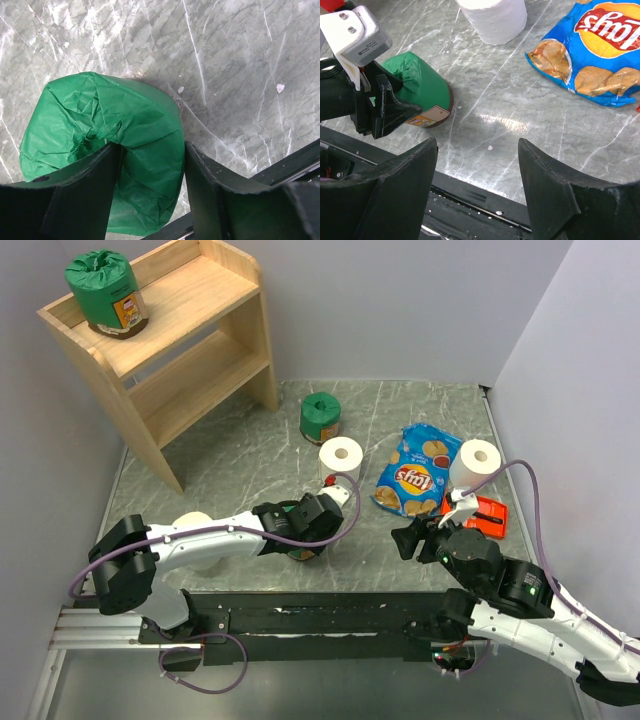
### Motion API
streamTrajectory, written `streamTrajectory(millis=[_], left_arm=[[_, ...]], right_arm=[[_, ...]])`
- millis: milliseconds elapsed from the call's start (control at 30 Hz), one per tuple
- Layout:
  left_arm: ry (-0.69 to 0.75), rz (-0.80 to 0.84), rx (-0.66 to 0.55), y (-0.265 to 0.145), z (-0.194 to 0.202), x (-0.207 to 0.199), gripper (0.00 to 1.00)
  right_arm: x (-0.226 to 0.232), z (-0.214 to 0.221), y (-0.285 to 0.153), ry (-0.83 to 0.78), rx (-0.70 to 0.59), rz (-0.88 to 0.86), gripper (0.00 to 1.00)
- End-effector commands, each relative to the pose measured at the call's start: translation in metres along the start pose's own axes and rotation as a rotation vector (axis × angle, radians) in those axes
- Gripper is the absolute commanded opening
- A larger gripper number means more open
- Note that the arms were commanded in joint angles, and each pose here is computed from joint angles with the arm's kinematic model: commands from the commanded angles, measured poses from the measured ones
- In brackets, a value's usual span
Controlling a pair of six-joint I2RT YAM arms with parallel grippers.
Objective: Place and organize the paper towels onto the shelf
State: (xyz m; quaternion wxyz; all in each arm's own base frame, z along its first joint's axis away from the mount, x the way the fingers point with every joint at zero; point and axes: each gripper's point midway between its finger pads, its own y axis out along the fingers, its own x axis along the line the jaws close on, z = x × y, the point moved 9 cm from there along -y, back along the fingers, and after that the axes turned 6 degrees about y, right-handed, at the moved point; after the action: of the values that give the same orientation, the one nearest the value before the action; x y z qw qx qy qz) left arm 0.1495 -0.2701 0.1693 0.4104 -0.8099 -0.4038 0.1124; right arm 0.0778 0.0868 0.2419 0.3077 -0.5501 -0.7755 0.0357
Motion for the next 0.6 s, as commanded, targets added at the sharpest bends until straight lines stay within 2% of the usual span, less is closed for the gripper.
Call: streamTrajectory(millis=[0,200,267,300,567], left_arm=[[-0.016,0.012,-0.021,-0.002,0.000,-0.002,0.57],[-0.010,0.009,-0.002,0.000,0.001,-0.003,0.56],[-0.008,0.004,-0.002,0.000,0.001,-0.003,0.52],[-0.011,0.001,-0.009,-0.001,-0.001,-0.002,0.47],[0.001,-0.094,-0.035,-0.020,-0.015,0.012,0.35]], right_arm=[[-0.001,0.000,0.003,0.012,-0.019,0.026,0.73],[-0.002,-0.001,0.002,0.016,-0.025,0.024,0.73],[-0.002,0.000,0.002,0.013,-0.024,0.026,0.73],[-0.003,0.000,0.002,0.016,-0.025,0.025,0.73],[-0.002,-0.003,0.000,0.013,-0.033,0.019,0.73]])
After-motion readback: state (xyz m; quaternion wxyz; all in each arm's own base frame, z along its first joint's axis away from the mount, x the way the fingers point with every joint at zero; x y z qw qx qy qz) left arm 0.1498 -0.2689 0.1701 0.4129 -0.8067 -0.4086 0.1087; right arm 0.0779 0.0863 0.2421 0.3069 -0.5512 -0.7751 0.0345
